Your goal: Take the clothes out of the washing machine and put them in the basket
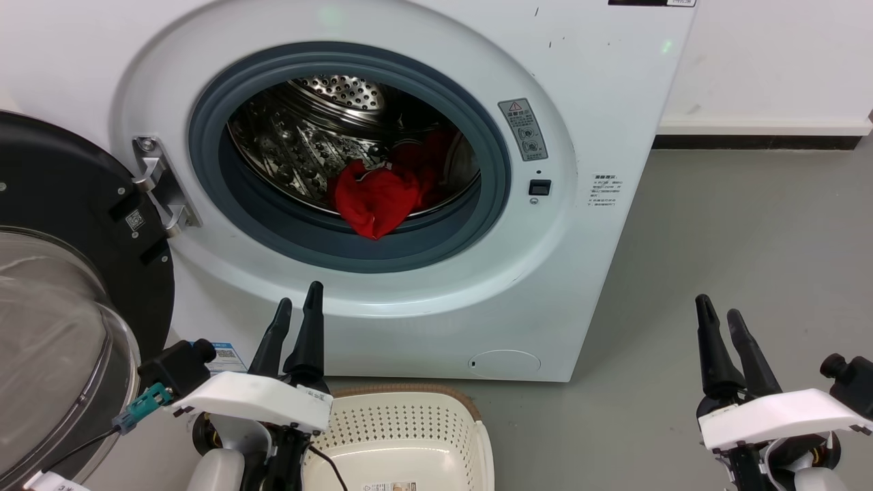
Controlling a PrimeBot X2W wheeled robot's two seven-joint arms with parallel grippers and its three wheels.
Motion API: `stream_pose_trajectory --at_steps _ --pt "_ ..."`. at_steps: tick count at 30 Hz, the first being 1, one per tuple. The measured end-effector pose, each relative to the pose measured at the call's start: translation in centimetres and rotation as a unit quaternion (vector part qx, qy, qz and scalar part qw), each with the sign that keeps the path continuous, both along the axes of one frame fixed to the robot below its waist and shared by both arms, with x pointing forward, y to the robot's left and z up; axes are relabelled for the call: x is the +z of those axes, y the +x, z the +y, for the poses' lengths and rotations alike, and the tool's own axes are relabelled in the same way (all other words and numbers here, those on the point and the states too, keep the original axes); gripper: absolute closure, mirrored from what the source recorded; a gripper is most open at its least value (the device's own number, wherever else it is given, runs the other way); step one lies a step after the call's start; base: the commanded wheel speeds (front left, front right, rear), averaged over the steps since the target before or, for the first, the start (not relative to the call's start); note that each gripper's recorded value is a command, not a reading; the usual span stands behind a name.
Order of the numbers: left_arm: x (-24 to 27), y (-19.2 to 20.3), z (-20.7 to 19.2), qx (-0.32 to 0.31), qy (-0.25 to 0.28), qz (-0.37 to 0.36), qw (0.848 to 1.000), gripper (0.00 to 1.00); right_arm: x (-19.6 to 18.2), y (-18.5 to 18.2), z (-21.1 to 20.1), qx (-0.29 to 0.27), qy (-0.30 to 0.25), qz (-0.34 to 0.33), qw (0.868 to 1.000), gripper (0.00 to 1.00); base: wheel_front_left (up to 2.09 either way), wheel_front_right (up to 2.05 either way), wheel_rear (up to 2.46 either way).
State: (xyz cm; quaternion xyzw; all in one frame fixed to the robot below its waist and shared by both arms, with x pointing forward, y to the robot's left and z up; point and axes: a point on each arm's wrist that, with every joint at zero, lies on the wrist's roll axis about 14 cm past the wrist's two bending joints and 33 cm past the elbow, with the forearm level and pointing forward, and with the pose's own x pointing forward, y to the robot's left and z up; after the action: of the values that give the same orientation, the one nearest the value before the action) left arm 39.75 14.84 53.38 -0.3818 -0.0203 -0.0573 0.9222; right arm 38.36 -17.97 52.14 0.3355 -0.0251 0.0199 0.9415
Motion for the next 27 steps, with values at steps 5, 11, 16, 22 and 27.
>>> stream_pose_trajectory --at_steps 5,11,16,22,27 --pt "0.1 -0.1 -0.2 0.001 0.035 -0.006 0.999 0.00 -0.1 0.0 0.2 0.001 -0.038 -0.003 0.999 0.00 0.00 0.00 0.00" --pt "-0.3 -0.1 -0.5 0.001 0.080 -0.005 0.997 0.00 -0.5 -0.1 0.4 0.003 -0.079 0.000 0.997 0.00 0.00 0.00 0.00" --pt "0.0 0.1 -0.9 -0.001 0.111 -0.016 0.994 0.00 -0.6 -0.1 0.6 0.006 -0.110 -0.002 0.994 0.00 0.00 0.00 0.00" --pt "0.2 0.1 -1.0 0.001 0.145 -0.026 0.989 0.00 -0.6 -0.1 0.8 0.009 -0.146 -0.008 0.989 0.00 0.00 0.00 0.00" --pt "0.3 0.1 -1.3 -0.001 0.176 -0.034 0.984 0.00 -0.4 -0.1 1.0 0.011 -0.176 -0.014 0.984 0.00 0.00 0.00 0.00"
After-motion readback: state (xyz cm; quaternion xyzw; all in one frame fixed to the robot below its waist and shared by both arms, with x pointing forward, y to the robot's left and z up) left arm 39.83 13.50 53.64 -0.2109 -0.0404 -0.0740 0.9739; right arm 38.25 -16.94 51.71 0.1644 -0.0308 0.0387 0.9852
